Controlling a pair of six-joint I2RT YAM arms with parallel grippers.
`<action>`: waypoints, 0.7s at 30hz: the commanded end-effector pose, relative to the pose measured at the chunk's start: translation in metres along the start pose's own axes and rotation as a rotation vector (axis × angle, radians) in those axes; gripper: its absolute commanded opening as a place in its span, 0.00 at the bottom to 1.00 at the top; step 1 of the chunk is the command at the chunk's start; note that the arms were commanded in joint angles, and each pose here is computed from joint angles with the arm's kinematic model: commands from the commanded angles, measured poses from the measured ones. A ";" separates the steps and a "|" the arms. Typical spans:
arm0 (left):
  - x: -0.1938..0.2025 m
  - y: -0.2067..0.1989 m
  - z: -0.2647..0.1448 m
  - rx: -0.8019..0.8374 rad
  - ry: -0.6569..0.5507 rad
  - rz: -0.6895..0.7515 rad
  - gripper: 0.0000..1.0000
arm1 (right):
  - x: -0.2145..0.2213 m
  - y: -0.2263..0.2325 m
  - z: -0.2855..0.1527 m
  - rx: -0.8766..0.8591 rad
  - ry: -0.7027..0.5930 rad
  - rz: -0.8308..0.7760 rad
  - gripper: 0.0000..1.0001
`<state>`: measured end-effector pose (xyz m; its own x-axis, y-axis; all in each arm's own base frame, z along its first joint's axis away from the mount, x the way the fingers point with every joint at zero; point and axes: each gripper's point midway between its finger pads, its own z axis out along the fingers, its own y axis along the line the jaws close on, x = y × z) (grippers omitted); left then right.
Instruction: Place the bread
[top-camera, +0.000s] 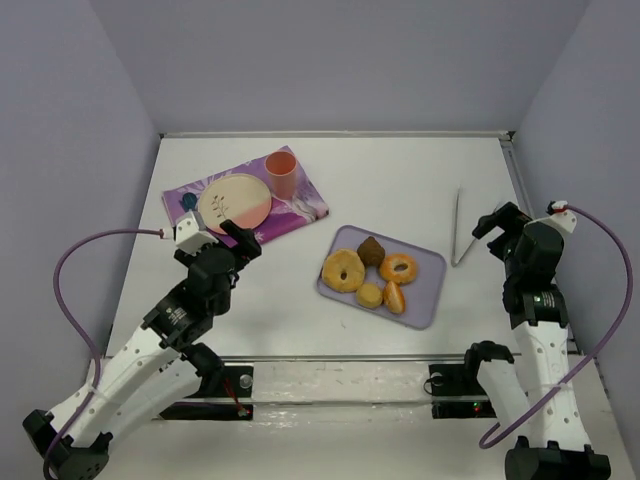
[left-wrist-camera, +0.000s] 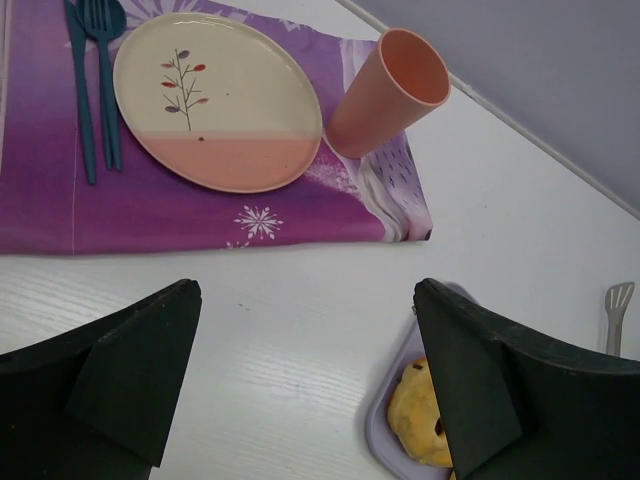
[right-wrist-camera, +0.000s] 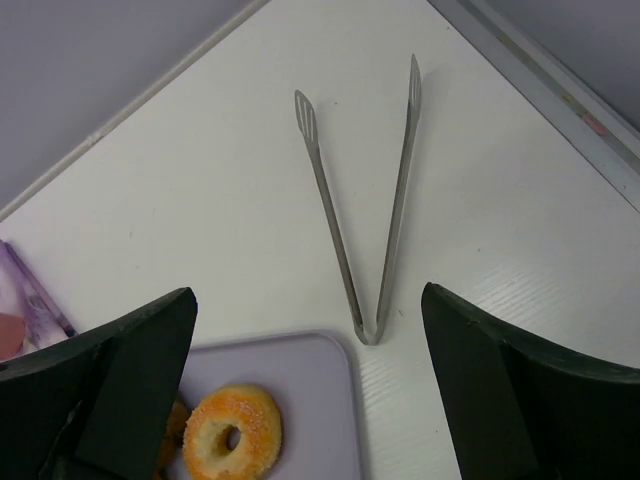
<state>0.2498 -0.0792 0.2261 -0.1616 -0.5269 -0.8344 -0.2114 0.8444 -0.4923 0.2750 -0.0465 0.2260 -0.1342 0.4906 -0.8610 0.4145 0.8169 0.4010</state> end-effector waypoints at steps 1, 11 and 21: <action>-0.013 0.010 0.001 -0.054 -0.070 -0.047 0.99 | -0.011 0.013 0.000 -0.056 -0.033 0.008 1.00; -0.013 0.012 0.001 -0.057 -0.082 -0.068 0.99 | 0.028 0.023 0.025 -0.106 0.157 -0.068 1.00; -0.010 0.011 0.004 -0.060 -0.080 -0.061 0.99 | 0.094 0.017 0.067 -0.072 0.476 -0.134 1.00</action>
<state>0.2478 -0.0722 0.2205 -0.1472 -0.5323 -0.8337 -0.2417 0.8367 -0.4915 0.3153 -0.0134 0.1310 -0.5390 0.4803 -0.6919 0.3488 0.8750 0.3357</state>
